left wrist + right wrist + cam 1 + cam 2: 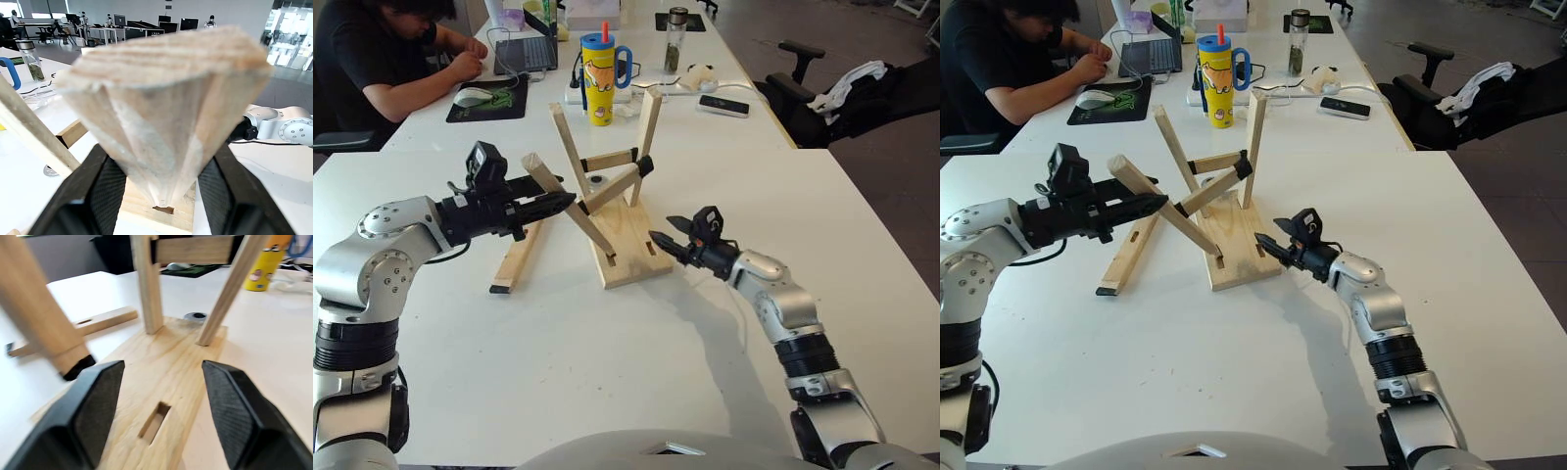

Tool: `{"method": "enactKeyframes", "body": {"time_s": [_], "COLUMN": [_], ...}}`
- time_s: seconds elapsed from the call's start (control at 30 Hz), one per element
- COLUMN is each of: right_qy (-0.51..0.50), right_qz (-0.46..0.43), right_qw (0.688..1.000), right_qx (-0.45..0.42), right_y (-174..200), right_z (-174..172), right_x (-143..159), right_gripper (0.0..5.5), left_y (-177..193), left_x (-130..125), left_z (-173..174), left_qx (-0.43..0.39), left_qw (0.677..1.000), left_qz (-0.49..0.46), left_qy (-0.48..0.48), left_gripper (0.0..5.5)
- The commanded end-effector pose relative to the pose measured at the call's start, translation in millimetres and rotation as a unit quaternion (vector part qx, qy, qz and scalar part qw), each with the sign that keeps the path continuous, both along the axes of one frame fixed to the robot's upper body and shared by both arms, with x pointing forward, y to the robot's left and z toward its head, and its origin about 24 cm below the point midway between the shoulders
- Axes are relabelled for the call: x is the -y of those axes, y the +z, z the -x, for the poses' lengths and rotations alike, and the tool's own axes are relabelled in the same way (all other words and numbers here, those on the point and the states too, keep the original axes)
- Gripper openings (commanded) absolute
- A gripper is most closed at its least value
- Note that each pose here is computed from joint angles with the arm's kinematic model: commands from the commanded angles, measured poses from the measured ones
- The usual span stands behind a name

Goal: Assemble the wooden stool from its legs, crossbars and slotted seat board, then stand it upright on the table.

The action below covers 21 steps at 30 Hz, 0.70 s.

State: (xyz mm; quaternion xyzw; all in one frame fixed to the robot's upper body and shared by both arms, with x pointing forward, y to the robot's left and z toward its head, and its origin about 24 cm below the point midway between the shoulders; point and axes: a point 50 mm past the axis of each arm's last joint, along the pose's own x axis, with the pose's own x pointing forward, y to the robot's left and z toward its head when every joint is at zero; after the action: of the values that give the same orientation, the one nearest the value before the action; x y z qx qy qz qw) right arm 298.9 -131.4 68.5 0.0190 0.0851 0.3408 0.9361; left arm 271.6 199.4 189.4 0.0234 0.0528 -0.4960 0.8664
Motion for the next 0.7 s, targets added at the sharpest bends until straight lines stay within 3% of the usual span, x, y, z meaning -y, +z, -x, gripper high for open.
{"method": "enactKeyframes", "body": {"time_s": [0.03, 0.3, 0.7], "right_qy": [-0.041, -0.043, -0.030], "right_qz": [0.014, 0.020, 0.073], "right_qw": [0.998, 0.997, 0.992], "right_qx": [-0.043, -0.067, -0.094], "right_y": [-21.8, -37.7, -62.2], "right_z": [6.4, 7.2, 16.9], "right_x": [-16.6, -37.5, -45.3], "right_gripper": [2.84, 2.84, 2.84], "left_y": [5.6, 1.6, -5.0], "left_x": [1.4, 8.3, 10.5], "left_z": [-4.6, -9.1, -10.3], "left_qx": [0.020, 0.025, 0.013], "left_qw": [0.999, 0.998, 0.995], "left_qz": [-0.038, -0.044, -0.079], "left_qy": [-0.021, -0.042, -0.060], "left_gripper": [2.02, 2.02, 2.02]}}
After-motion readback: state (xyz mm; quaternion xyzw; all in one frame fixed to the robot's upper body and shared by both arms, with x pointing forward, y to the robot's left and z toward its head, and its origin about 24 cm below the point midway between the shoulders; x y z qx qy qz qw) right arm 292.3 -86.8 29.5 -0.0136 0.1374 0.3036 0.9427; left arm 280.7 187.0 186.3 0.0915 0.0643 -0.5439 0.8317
